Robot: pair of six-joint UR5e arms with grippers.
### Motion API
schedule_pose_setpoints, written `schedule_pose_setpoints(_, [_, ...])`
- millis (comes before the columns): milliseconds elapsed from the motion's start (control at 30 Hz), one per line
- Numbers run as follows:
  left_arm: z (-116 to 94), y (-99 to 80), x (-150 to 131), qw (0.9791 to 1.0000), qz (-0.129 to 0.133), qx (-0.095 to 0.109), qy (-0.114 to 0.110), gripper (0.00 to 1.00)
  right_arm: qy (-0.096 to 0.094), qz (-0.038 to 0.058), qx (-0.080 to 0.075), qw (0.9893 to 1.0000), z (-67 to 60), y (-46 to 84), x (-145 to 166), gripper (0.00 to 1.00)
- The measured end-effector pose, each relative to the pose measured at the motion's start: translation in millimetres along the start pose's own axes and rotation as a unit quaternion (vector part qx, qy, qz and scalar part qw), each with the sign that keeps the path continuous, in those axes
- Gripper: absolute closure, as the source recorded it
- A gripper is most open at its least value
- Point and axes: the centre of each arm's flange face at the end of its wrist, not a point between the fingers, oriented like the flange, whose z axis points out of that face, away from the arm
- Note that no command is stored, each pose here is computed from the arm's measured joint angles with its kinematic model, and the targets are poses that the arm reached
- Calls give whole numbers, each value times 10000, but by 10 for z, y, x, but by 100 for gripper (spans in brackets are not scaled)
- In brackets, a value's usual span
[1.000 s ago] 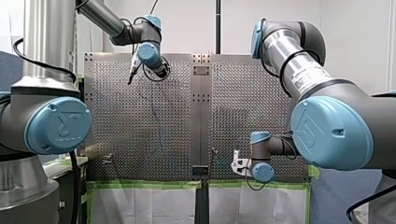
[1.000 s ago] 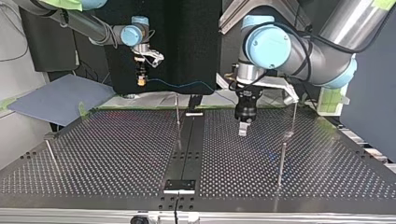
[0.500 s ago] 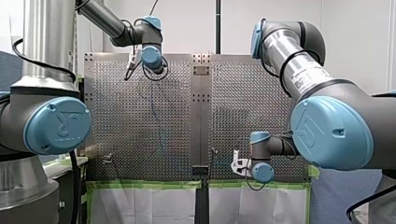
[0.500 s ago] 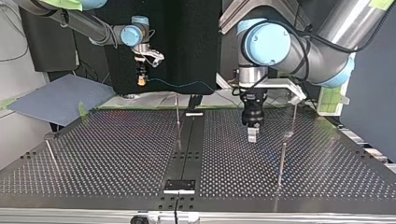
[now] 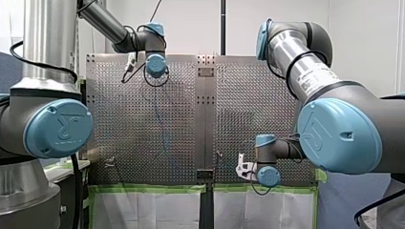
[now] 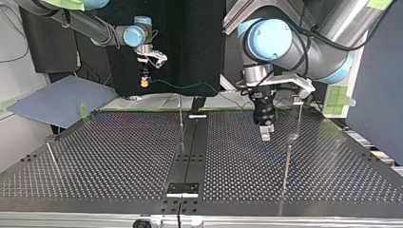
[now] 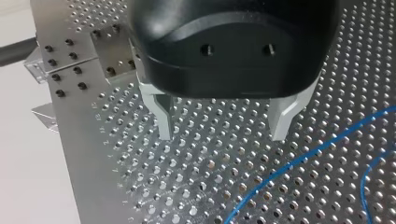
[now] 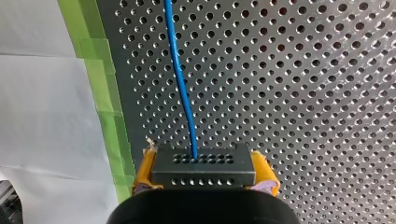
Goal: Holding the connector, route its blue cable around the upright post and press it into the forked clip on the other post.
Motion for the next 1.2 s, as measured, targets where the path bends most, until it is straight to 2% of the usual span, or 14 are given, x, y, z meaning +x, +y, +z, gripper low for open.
schedule_pose_setpoints(233, [30,-101,101,9995,209,-210,47,0,-1,1,1,10000,0,-1,1,100])
schedule_pose_setpoints(433, [53,-261,295,9977,541,-304,260,0,-3,6,1,10000,-1,-1,1,100])
schedule_pose_setpoints(633, [58,-361,470,9938,903,-408,508,0,-2,7,1,10000,0,-1,1,100])
schedule_pose_setpoints(900, [61,-327,529,9872,1255,-652,731,0,3,11,4,10000,-1,-4,1,100])
schedule_pose_setpoints(1033, [97,-318,523,9860,1304,-707,759,0,8,13,14,10000,-3,-14,0,100])
schedule_pose_setpoints(1200, [142,-425,554,9854,1421,-563,755,0,10,12,26,10000,-7,-27,0,100])
